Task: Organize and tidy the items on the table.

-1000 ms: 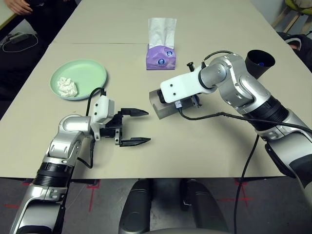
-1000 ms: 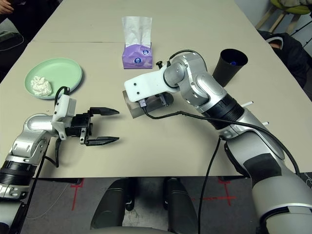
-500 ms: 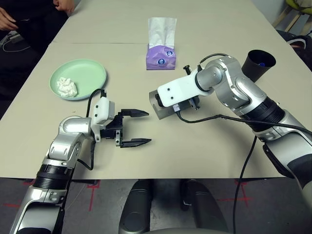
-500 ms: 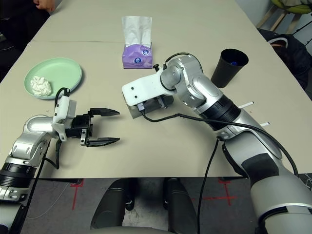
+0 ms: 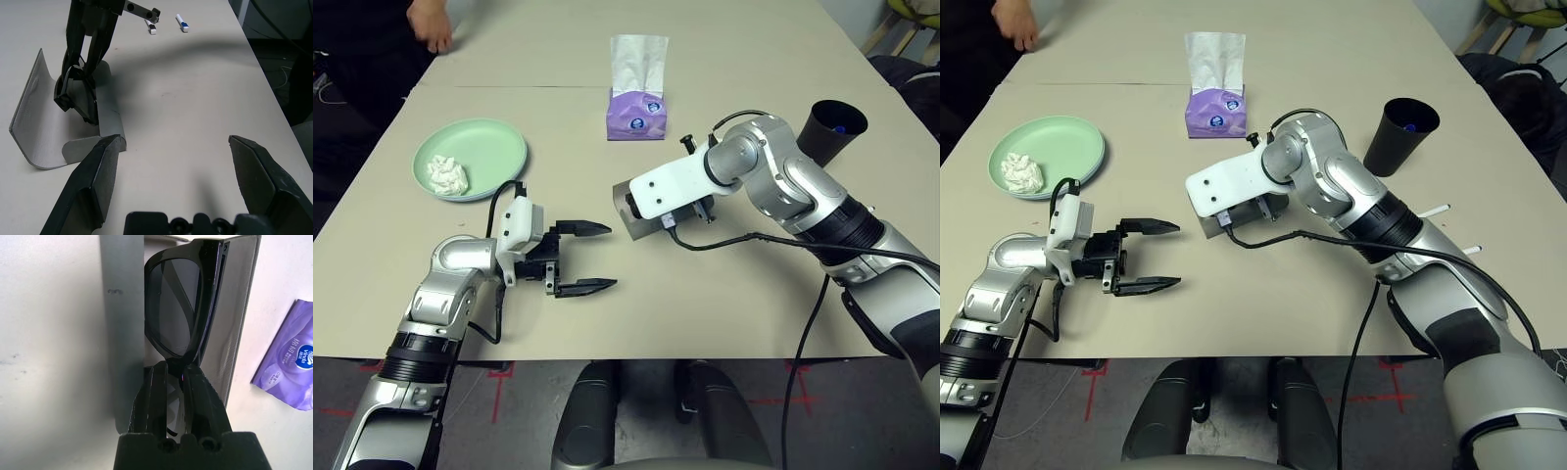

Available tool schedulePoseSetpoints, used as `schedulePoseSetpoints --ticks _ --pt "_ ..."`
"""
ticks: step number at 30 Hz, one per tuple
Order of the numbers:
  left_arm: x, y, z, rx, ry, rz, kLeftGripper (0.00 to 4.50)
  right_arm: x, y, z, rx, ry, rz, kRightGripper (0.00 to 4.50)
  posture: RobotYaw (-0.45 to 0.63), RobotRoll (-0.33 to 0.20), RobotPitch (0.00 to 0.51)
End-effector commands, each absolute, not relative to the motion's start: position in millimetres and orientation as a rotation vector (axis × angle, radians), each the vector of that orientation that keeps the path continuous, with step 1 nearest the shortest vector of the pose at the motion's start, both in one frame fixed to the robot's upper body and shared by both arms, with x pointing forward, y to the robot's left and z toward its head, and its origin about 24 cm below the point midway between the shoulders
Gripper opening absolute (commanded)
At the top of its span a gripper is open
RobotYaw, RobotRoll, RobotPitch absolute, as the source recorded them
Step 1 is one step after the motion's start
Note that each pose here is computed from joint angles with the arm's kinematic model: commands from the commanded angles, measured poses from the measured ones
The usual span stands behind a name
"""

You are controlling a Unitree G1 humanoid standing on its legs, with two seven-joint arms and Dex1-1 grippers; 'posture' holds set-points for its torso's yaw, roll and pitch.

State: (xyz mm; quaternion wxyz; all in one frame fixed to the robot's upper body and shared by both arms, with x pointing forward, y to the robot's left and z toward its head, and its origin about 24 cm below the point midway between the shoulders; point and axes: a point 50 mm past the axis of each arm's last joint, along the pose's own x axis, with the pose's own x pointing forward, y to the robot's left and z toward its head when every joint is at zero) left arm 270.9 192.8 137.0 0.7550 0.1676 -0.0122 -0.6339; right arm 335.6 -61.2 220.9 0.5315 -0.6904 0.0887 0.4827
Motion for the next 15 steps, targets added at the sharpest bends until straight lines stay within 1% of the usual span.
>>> schedulePoseSetpoints --ticks 1,3,8,10,11,15 --pt "269 191 136 0.368 -0.027 -1.395 4.50 336 -63 222 -1.653 0.223 1.149 1.05 0.19 0.000 0.182" --pt "270 192 136 0.370 -0.025 -1.395 4.50 336 -63 222 -1.652 0.222 1.145 1.65 0.18 0.000 0.170" --pt "275 193 138 0.380 -0.027 -1.392 4.50 336 -63 224 -1.651 0.216 1.133 3.58 0.17 0.000 0.162" --pt "276 193 138 0.382 -0.029 -1.394 4.50 336 -63 226 -1.650 0.213 1.125 4.25 0.16 0.000 0.160" --pt "276 193 138 0.383 -0.029 -1.395 4.50 337 -64 227 -1.650 0.210 1.120 4.45 0.16 0.000 0.160" --pt "277 193 137 0.383 -0.028 -1.400 4.50 338 -65 236 -1.645 0.190 1.096 4.45 0.15 0.000 0.157"
